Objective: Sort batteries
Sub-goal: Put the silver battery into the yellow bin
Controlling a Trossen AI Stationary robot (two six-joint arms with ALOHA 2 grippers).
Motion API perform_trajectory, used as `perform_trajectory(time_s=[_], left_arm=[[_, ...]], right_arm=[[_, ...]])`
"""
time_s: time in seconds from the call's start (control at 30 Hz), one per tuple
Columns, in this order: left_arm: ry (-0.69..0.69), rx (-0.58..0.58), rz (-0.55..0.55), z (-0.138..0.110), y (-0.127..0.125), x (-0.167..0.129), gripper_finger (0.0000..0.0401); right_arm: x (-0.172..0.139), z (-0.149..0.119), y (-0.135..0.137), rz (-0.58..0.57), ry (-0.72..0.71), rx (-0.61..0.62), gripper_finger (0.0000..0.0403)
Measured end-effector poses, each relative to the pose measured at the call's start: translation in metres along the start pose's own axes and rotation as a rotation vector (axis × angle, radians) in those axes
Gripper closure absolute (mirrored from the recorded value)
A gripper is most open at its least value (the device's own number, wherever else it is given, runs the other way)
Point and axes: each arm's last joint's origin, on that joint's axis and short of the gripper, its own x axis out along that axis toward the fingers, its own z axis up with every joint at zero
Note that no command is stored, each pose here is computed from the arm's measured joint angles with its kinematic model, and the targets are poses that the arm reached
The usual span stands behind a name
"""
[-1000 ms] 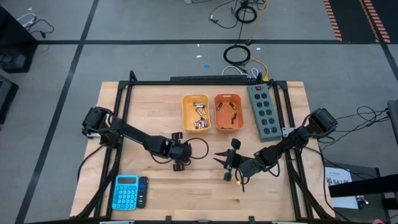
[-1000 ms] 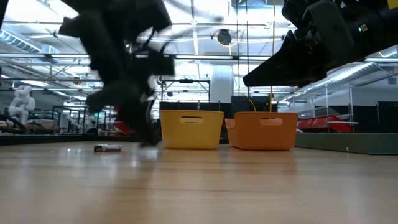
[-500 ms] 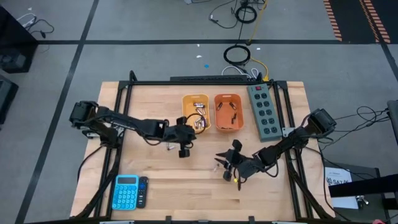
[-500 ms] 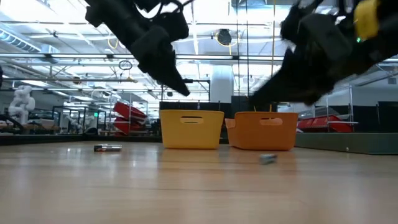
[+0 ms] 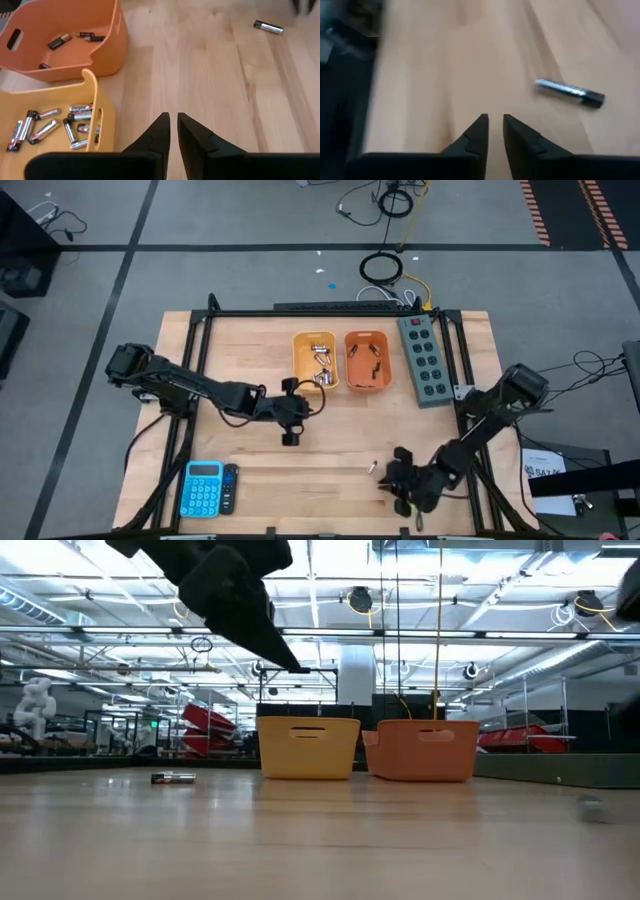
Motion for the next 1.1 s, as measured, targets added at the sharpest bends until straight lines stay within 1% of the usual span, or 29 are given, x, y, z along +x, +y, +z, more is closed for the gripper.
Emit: perform_trajectory(time_s=[0.03,0.13,0.3,0.37,0.47,0.6,0.67,0.77,0.83,0.9,0.93,1.0,1.1], left_arm=[[-0.009,-0.007,0.0,0.001,0.0,0.0,0.0354],[-0.019,-0.013,0.0,0.002,0.0,0.0,0.0354],[0.002,-0.005,-0.005,0.0,-0.001,0.0,0.0354],[0.002,-0.005,-0.042,0.0,-0.003,0.0,0.0354],[0.002,-0.003,-0.07,0.0,-0.004,-0.001,0.0354],[0.002,-0.003,-0.073,0.0,-0.004,-0.001,0.0353],[0.001,-0.003,-0.074,0.0,-0.004,-0.001,0.0353],[0.0,0.01,-0.073,0.0,-0.004,-0.001,0.0353],[0.0,0.03,-0.074,0.0,-0.004,-0.001,0.0353],[0.006,0.048,-0.074,-0.001,-0.004,-0.001,0.0353],[0.013,0.053,-0.073,-0.001,-0.004,-0.001,0.0353],[0.027,0.057,-0.073,-0.003,-0.004,-0.001,0.0353],[0.048,0.062,-0.074,-0.005,-0.004,-0.001,0.0353]], right_arm=[[0.003,-0.005,-0.002,-0.014,0.031,0.024,0.0362],[0.009,-0.013,-0.005,-0.044,0.042,0.054,0.0375],[0.013,-0.016,-0.009,-0.069,0.066,0.074,0.0382],[0.012,-0.016,-0.01,-0.08,0.061,0.068,0.0382],[0.009,-0.012,-0.011,-0.089,0.051,0.026,0.0383],[0.004,-0.002,-0.013,-0.09,0.039,-0.047,0.0383],[0.0,0.005,-0.008,-0.085,0.014,-0.115,0.0383],[-0.011,0.025,0.009,-0.065,-0.077,-0.19,0.0383],[-0.016,0.03,0.012,-0.128,-0.064,-0.234,0.0383],[-0.017,0.028,0.008,-0.187,-0.003,-0.27,0.0379],[-0.017,0.027,0.008,-0.198,0.018,-0.262,0.0374],[-0.019,0.027,0.006,-0.211,0.051,-0.201,0.0358],[-0.02,0.022,0.001,-0.247,0.086,-0.136,0.0319]])
